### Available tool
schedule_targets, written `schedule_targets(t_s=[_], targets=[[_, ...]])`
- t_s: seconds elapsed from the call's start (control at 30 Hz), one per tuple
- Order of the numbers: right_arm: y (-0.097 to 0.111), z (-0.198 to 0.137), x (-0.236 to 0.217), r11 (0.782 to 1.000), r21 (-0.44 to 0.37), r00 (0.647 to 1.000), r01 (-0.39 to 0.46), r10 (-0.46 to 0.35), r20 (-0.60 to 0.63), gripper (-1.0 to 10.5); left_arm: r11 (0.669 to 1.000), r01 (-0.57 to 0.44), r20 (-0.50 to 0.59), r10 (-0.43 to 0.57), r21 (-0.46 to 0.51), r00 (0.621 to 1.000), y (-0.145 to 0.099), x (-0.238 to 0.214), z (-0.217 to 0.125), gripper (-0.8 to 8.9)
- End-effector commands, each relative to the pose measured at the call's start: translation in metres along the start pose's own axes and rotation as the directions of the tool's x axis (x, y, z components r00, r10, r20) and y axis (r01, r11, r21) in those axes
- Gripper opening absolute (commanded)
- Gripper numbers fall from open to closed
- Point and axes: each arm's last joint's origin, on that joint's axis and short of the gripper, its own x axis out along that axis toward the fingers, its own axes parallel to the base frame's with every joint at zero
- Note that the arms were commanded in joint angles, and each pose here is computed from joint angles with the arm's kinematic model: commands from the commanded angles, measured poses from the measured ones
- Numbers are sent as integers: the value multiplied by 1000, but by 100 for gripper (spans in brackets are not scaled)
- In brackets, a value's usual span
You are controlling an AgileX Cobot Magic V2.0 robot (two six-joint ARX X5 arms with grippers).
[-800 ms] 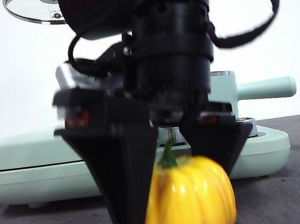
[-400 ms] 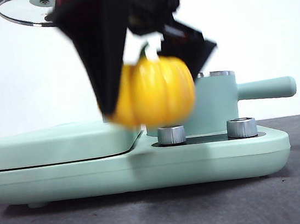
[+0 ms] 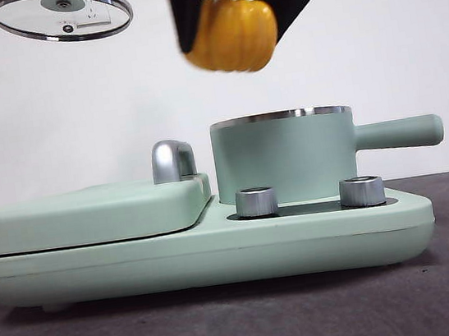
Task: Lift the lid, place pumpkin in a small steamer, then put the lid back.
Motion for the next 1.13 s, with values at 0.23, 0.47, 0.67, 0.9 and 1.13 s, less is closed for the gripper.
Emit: schedule_targets(t_s=[0.23,0.47,0.67,0.9,1.13], targets=[[-51,18,15,995,81,998,55,-56,6,377,1000,5,24,-5,3,1000,0,3,1,23],[-73,25,45,991,109,997,74,-71,-30,377,1000,10,-12,-10,-2,1000,0,16,-9,23],[-81,32,75,991,109,996,76,-71,-46,377,1000,10,-11,-10,-2,1000,0,16,-9,23],[-86,33,108,992,103,992,76,-65,-104,377,1000,10,-12,-10,-3,1000,0,16,-9,23],[-87,30,122,992,103,986,76,-59,-153,377,1000,10,-12,-10,-2,1000,0,16,-9,23]])
